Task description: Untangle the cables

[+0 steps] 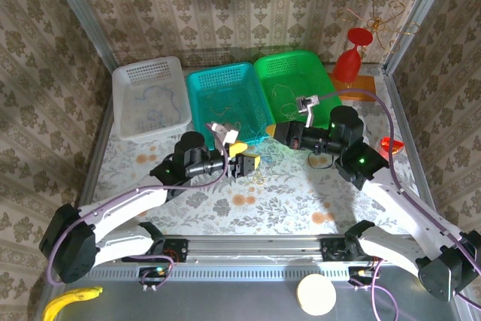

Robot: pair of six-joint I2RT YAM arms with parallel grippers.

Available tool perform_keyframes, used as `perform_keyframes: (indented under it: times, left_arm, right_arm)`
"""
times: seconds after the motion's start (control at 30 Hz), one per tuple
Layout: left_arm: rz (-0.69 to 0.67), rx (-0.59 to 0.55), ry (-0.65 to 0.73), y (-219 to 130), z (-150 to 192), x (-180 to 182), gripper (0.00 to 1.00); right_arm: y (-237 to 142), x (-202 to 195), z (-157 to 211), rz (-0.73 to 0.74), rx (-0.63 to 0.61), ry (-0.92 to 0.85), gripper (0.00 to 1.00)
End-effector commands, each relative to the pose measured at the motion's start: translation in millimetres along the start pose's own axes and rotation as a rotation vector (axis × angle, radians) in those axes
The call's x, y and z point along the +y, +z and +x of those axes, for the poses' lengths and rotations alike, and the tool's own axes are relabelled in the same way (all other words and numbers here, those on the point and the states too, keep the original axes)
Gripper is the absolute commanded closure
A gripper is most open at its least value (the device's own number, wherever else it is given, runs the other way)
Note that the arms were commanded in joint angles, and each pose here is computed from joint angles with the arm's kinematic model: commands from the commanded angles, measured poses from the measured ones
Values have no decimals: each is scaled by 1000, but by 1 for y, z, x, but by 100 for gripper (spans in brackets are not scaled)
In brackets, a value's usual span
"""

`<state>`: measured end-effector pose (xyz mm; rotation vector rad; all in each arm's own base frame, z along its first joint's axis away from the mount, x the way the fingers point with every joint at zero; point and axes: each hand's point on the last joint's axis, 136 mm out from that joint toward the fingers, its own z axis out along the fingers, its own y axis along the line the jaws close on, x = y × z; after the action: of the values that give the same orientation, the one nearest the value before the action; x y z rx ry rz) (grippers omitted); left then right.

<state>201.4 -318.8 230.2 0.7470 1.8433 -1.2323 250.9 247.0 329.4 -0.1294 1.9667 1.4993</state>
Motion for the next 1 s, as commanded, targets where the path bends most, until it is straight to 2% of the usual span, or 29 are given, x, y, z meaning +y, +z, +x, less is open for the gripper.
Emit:
perform_keyframes:
  times: [0.0, 0.33, 0.43, 0.47, 0.63, 0.67, 0.77, 0.8, 0.87, 0.97]
  left_arm:
    - [-8, -51, 71, 3, -21, -4, 21]
    - [-20, -93, 101, 20, -36, 3, 29]
    - [-22, -118, 110, 21, -44, 3, 36]
    - [-22, -126, 113, 21, -47, 3, 40]
    - [0, -146, 123, 22, -56, -4, 77]
    - [2, -149, 121, 21, -58, -5, 83]
    - [11, -161, 118, 19, -62, -8, 100]
    - [13, -168, 118, 18, -65, -10, 100]
    - [20, -177, 115, 15, -68, -13, 100]
    - [29, -189, 109, 11, -74, -18, 100]
  right_arm:
    - [-5, 23, -9, -39, -42, -35, 100]
    - [-3, 34, -6, -61, -39, -39, 100]
    - [-1, 33, -3, -60, -33, -34, 100]
    - [-1, 33, -3, -59, -31, -31, 100]
    - [2, 28, 1, -49, -23, -20, 100]
    - [2, 27, 1, -44, -20, -23, 97]
    - [-4, 20, 1, 8, -35, -52, 57]
    - [-8, 15, 1, 38, -44, -72, 47]
    - [-17, 5, 4, 100, -54, -113, 39]
    - [-24, -24, 15, 197, -54, -174, 33]
